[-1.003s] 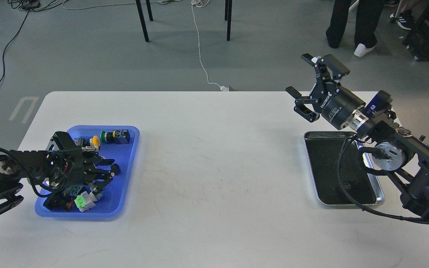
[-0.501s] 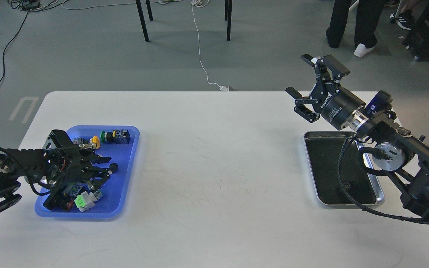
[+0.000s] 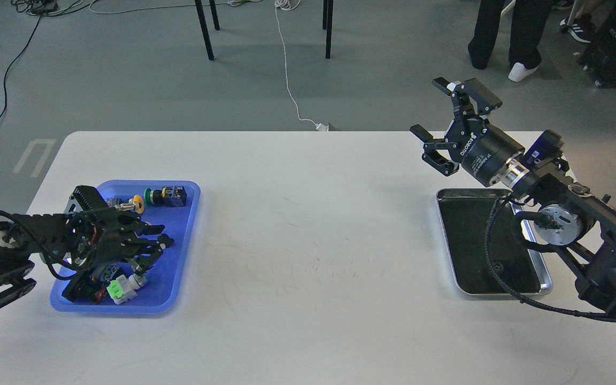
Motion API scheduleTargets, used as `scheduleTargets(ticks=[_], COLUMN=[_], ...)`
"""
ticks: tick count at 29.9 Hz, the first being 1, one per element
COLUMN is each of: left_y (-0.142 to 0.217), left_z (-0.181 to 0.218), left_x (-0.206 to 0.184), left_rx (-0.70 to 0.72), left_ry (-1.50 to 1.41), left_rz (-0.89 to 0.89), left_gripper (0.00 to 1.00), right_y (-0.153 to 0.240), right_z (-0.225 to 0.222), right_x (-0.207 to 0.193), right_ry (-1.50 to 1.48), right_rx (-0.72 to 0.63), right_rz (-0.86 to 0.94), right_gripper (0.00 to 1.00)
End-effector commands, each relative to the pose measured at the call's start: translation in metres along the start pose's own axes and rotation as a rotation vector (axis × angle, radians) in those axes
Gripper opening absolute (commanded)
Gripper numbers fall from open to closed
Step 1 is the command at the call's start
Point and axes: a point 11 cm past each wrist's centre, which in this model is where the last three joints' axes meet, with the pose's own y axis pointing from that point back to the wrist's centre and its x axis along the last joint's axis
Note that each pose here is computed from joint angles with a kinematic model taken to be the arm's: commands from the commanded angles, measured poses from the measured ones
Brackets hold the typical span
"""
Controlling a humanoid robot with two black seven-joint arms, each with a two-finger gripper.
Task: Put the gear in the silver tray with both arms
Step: 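Close the left gripper on a second black gear in the blue tray, then carry the gear with the left gripper and drop it at the table center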
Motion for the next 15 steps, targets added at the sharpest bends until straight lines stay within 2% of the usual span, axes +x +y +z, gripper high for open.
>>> scheduleTargets(ticks=[1, 6, 12, 15], left_y=[0.001, 0.002, 0.008, 0.026], left_z=[-0.001, -0.004, -0.007, -0.021], left_x=[-0.001, -0.002, 0.009, 0.021], left_rx=[0.002, 0.011, -0.001, 0.013], left_ry=[0.002, 0.002, 0.001, 0.012], left_rz=[-0.004, -0.008, 0.022, 0.054], left_gripper=[0.26, 0.15, 0.15, 0.15], right_y=[0.0, 0.0, 0.0, 0.001], right_z=[0.0, 0.0, -0.002, -0.004], right_x=[0.001, 0.001, 0.001, 0.003], right_ry=[0.0, 0.0, 0.002, 0.005], right_rx=[0.0, 0.0, 0.004, 0.005], right_rz=[0.002, 0.002, 0.002, 0.006], right_gripper=[0.99, 0.99, 0.99, 0.99])
